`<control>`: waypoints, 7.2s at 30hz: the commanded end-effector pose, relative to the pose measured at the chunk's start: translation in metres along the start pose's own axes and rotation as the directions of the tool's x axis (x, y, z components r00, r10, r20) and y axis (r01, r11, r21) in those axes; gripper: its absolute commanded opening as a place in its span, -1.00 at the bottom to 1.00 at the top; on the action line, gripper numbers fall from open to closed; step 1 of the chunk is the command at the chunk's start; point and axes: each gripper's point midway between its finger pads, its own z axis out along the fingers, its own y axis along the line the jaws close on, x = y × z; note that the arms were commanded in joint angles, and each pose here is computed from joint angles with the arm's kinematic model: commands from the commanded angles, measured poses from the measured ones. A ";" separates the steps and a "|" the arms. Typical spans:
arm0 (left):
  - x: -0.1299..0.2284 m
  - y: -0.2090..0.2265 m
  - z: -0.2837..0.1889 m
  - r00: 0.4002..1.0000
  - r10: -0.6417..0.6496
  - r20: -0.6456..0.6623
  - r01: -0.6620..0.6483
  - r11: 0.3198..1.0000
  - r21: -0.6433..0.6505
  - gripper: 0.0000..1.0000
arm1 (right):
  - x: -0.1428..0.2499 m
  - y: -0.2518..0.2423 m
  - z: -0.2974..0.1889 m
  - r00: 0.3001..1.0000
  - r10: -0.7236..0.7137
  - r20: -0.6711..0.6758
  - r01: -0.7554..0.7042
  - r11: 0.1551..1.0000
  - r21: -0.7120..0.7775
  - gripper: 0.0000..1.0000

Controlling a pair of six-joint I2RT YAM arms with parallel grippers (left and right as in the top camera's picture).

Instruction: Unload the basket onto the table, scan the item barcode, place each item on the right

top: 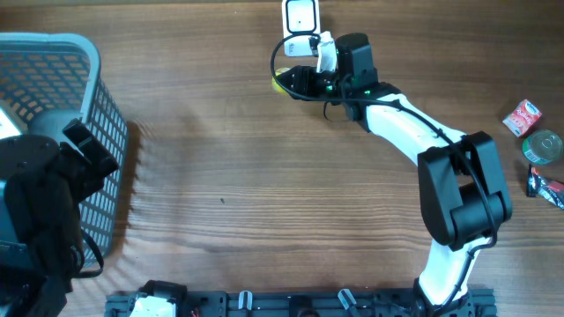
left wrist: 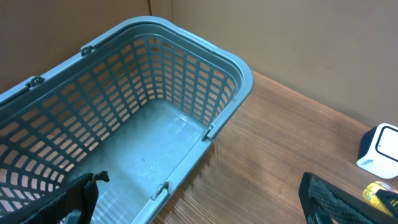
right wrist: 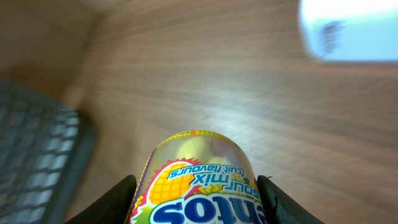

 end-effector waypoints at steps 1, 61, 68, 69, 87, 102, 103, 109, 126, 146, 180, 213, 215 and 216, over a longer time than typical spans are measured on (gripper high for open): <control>0.002 0.001 0.001 1.000 -0.013 -0.009 0.013 1.000 -0.005 1.00 | -0.038 -0.038 -0.009 0.975 -0.173 0.138 0.132 0.956 0.262 -0.23; 0.008 0.013 0.017 0.996 0.076 -0.055 -0.084 0.984 -0.158 1.00 | -0.124 -0.056 -0.183 0.967 -0.128 0.223 -0.081 0.672 0.736 -0.25; 0.013 0.005 0.018 0.995 0.063 -0.082 -0.072 0.992 -0.108 1.00 | -0.035 -0.165 -0.280 0.955 0.265 0.134 -0.235 0.399 0.886 -0.13; 0.015 0.002 0.018 0.994 0.062 -0.092 -0.070 0.993 -0.091 1.00 | -0.028 -0.181 -0.293 0.943 0.294 0.158 -0.263 0.363 0.894 -0.10; 0.034 -0.037 0.041 0.972 0.078 -0.222 -0.078 0.997 0.010 1.00 | 0.147 -0.357 -0.368 0.647 0.603 0.468 -0.561 -0.040 0.827 1.00; -0.065 -0.017 -0.037 0.951 -0.157 0.266 0.099 0.971 0.220 1.00 | -0.004 -0.152 -0.425 0.881 0.202 0.427 -0.470 0.466 0.749 1.00; -0.087 -0.005 -0.057 0.902 -0.224 0.368 0.141 0.961 0.239 1.00 | -0.026 -0.116 -0.428 0.904 0.068 0.423 -0.384 0.563 0.732 1.00; -0.168 0.036 -0.122 0.576 -0.517 0.633 0.369 0.855 0.363 1.00 | -0.128 0.085 -0.539 0.432 -0.554 0.712 -0.125 0.745 0.655 1.00; -0.018 0.059 -0.117 0.644 -0.330 0.690 0.130 0.936 0.327 1.00 | 0.063 0.232 -0.608 0.141 -0.699 0.701 0.022 0.710 0.704 1.00; 0.000 0.118 -0.266 0.167 -0.531 0.831 0.074 0.847 0.526 1.00 | 0.097 0.224 -0.621 0.041 -0.629 0.776 -0.081 0.772 0.630 1.00; 0.150 -0.068 0.070 0.697 -0.237 0.677 -0.327 0.735 0.594 1.00 | 0.117 -0.081 -0.339 0.626 -0.246 0.740 -0.196 0.869 0.454 1.00; 0.238 -0.052 0.157 0.944 -0.030 0.329 -0.143 0.859 0.491 1.00 | 0.117 -0.081 -0.340 0.626 -0.246 0.740 -0.196 0.869 0.454 1.00; 0.233 -0.051 0.153 0.935 -0.043 0.351 -0.145 0.859 0.492 1.00 | 0.117 -0.081 -0.339 0.626 -0.246 0.740 -0.196 0.869 0.454 1.00; 0.231 -0.051 0.151 0.931 -0.049 0.361 -0.147 0.857 0.493 1.00 | 0.117 -0.081 -0.339 0.626 -0.246 0.740 -0.196 0.869 0.454 1.00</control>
